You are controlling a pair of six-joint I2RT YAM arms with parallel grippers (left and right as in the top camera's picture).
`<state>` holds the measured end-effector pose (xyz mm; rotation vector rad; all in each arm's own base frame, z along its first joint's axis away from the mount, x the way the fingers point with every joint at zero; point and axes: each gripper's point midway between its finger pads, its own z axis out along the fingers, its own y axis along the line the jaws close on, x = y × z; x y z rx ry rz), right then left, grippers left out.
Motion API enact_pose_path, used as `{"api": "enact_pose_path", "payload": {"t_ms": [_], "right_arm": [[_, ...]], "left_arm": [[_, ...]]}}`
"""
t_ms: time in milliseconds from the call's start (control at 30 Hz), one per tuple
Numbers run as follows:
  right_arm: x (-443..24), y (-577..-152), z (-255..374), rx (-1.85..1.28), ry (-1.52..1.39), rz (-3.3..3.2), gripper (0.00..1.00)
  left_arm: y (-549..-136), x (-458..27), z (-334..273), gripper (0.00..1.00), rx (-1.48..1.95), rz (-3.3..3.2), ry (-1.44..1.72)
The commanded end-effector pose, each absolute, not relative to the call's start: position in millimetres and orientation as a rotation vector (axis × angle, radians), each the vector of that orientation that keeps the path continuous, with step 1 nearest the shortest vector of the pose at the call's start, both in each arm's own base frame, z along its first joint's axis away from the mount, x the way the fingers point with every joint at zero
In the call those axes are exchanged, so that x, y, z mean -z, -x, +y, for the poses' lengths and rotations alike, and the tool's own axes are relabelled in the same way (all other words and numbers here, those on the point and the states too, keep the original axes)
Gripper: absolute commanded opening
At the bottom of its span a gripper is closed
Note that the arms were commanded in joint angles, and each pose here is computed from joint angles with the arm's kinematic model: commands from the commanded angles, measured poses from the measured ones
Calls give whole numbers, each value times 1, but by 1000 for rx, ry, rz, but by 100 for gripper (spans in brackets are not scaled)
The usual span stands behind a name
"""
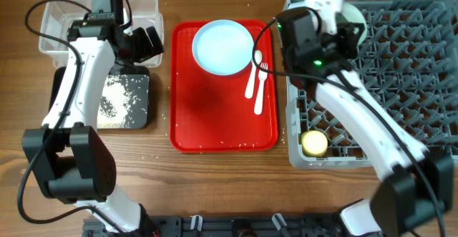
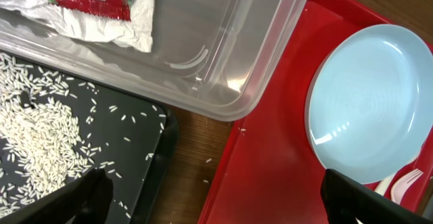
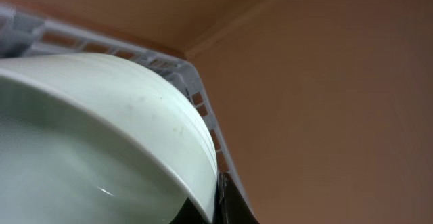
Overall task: Sort waste into correct bins and load items into the dishwasher rack
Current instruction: 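Grasp the edge of the blue plate with the right gripper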
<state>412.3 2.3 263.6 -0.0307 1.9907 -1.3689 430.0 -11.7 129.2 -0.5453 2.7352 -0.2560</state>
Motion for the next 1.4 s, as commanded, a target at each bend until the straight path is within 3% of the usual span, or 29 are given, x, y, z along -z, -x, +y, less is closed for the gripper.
{"api": "enact_pose_path", "payload": {"t_ms": [0,233,467,533,567,633,800,900,967,1033,1200,1367], "right_arm": [[-235,-425,6,1625,301,2035,3],[-178,-438,24,1616,526,2119,4],[-160,-426,76,1511,781,2117,5],[-147,-424,102,1387,870,2129,50],[-147,-423,107,1374,879,2124,61],[-147,-423,110,1349,837,2123,70],[-182,-427,124,1098,589,2114,82],[-226,-423,180,438,514,2111,100],[-240,-392,235,-38,682,2112,100],[-235,-389,248,-241,577,2168,100],[-160,-415,236,-278,477,2362,100],[-115,-435,181,-259,344,2514,99]], "left_arm": [[-432,-142,-9,100,249,2701,545],[-432,-142,-9,100,249,2701,544],[-432,-142,-9,100,249,2701,544],[-432,-142,-9,100,249,2701,545],[-432,-142,-9,100,250,2701,544],[-432,-142,-9,100,249,2701,545],[-432,-142,-9,100,249,2701,545],[-432,-142,-9,100,250,2701,544],[-432,-142,-9,100,249,2701,545],[-432,-142,-9,100,249,2701,545],[-432,-142,-9,100,249,2701,545],[-432,-142,-9,100,249,2701,545]]}}
